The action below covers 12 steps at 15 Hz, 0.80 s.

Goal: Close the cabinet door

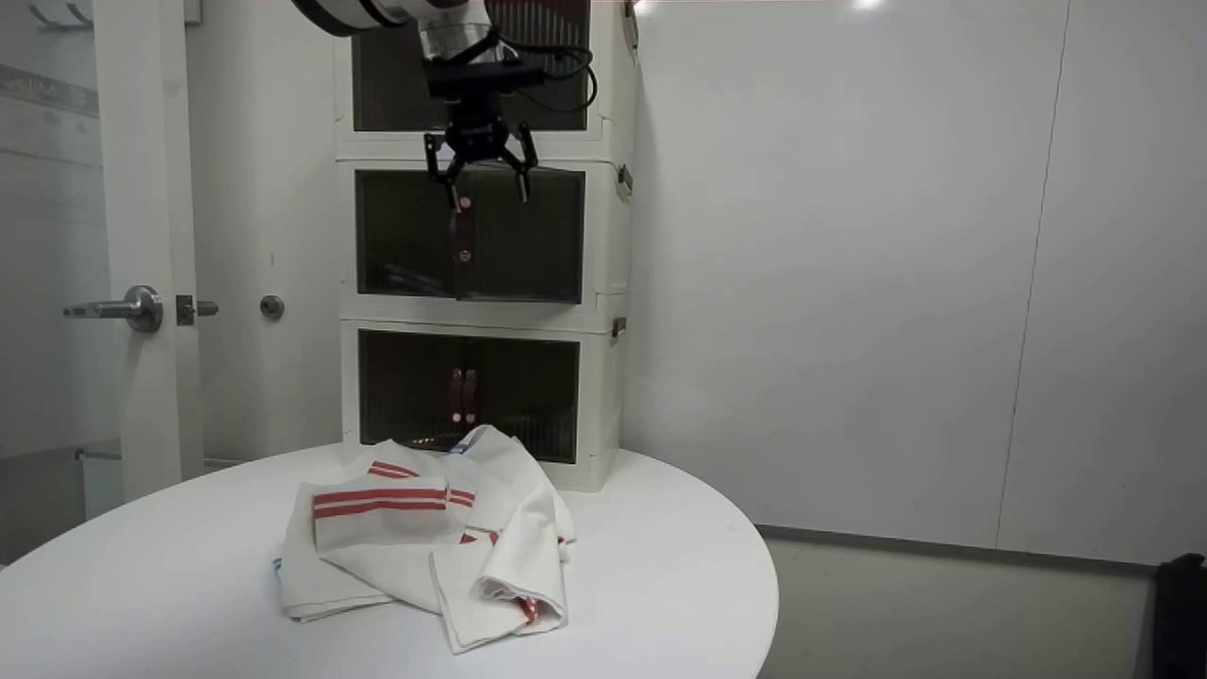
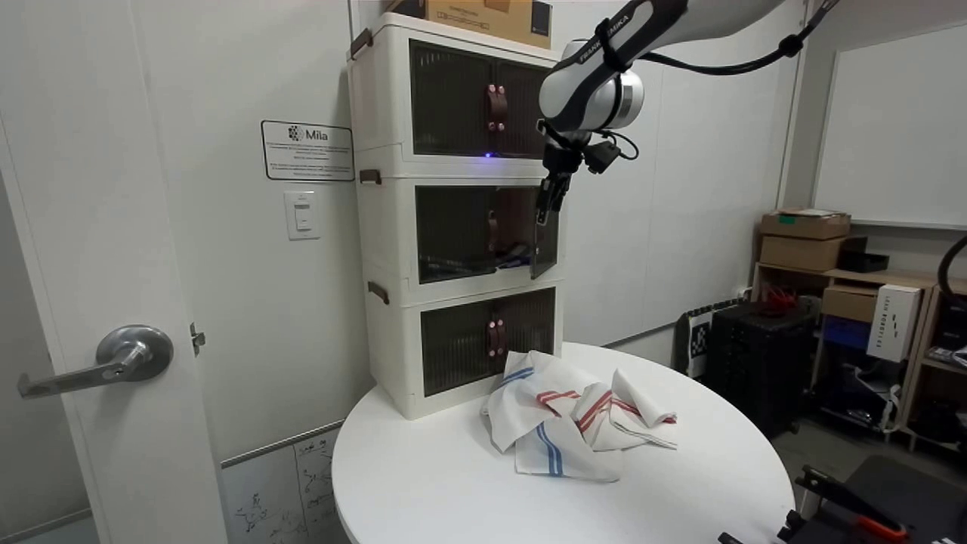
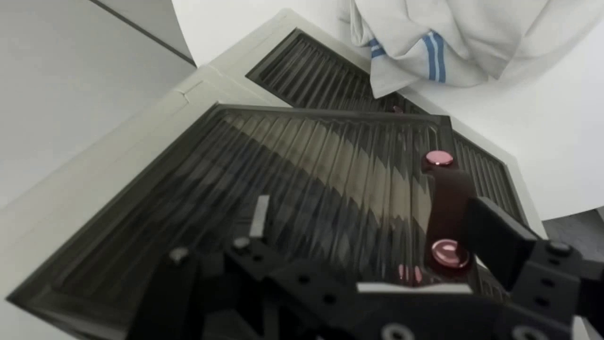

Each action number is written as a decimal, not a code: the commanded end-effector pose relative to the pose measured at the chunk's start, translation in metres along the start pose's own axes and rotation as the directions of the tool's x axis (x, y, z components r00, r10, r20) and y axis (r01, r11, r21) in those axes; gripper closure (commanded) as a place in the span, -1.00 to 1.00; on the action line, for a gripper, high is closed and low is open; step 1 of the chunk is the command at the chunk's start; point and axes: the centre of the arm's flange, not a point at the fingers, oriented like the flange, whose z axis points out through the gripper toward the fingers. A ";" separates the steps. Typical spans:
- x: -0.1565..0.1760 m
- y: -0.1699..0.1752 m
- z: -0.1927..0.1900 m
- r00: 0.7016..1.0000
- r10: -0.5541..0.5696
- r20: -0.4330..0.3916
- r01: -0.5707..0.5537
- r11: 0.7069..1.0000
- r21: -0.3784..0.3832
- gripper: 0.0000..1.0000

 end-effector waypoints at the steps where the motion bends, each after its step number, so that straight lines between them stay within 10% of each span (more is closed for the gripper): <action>1: 0.019 -0.008 0.006 0.995 0.051 -0.085 -0.055 0.997 -0.050 -1.00; 12: 0.055 -0.026 0.031 0.950 0.234 -0.206 -0.249 0.967 -0.047 -1.00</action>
